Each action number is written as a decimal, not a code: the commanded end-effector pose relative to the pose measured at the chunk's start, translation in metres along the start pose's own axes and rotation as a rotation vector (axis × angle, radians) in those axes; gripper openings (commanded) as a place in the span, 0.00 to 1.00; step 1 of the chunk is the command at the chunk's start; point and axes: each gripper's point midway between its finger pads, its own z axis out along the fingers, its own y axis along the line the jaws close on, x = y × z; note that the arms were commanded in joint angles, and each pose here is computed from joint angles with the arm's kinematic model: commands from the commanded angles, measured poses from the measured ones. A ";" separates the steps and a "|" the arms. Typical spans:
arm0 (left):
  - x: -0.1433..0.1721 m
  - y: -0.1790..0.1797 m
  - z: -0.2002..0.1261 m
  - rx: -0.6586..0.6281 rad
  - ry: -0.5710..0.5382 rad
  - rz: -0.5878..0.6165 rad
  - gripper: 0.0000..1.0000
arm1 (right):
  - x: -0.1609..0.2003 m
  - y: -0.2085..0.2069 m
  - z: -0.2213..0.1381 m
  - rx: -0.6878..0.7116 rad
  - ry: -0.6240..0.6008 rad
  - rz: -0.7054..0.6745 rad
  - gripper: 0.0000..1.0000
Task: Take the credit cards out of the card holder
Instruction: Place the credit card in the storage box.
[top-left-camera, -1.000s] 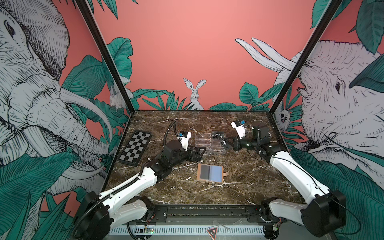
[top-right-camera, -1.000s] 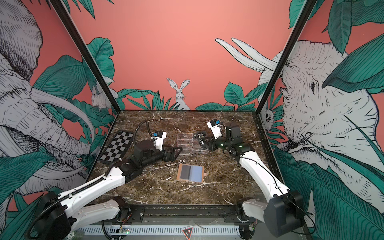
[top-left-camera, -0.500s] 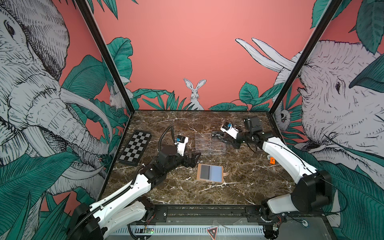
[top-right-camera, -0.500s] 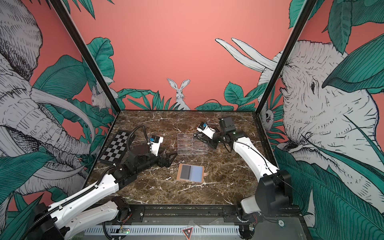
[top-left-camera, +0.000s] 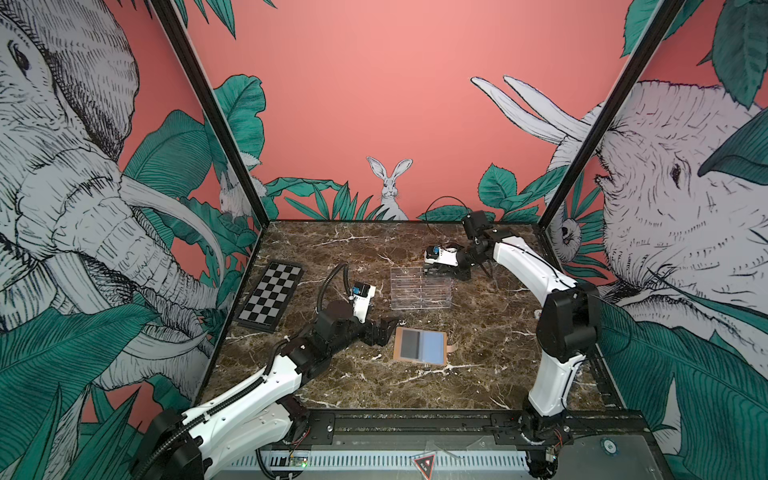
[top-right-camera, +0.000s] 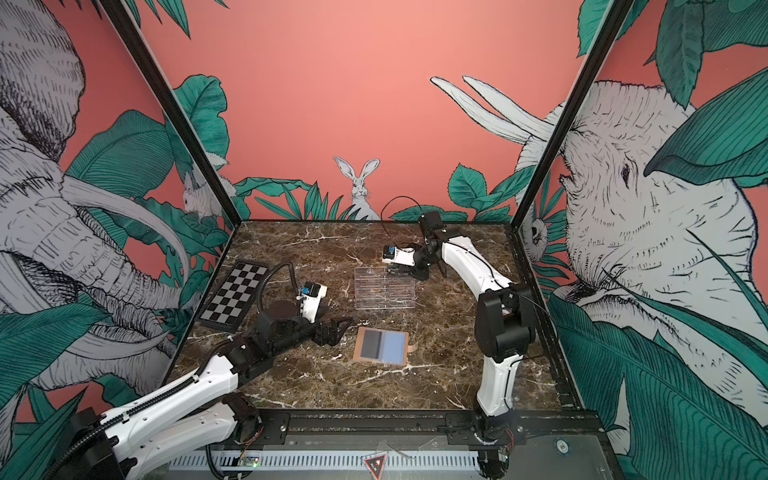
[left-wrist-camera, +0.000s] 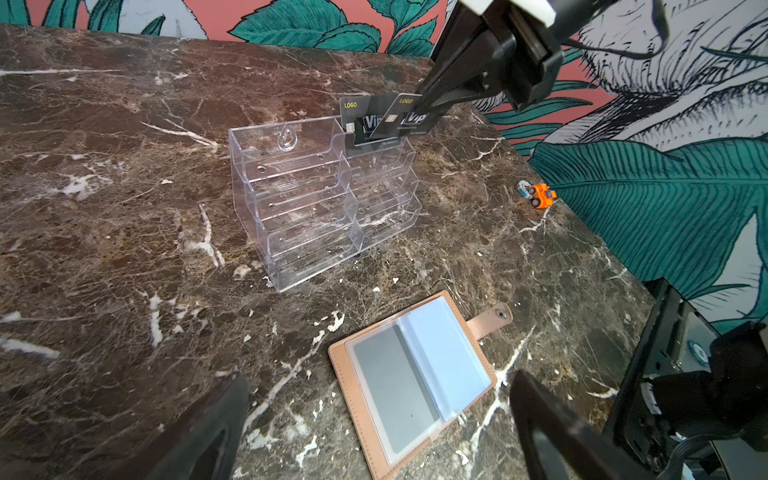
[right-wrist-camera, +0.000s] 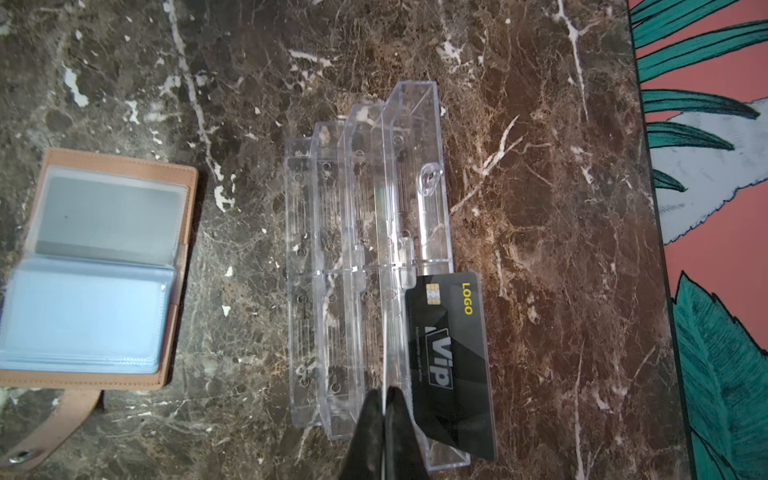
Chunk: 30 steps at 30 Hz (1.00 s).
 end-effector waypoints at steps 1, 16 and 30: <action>0.004 0.001 0.003 0.011 -0.004 -0.016 0.99 | -0.006 0.002 -0.005 -0.029 0.004 -0.056 0.00; 0.012 0.001 0.016 0.024 0.032 -0.055 0.98 | -0.006 -0.016 0.004 -0.077 0.023 -0.085 0.00; 0.019 0.002 0.017 0.028 0.046 -0.073 0.97 | 0.001 -0.016 0.021 -0.107 0.029 -0.072 0.00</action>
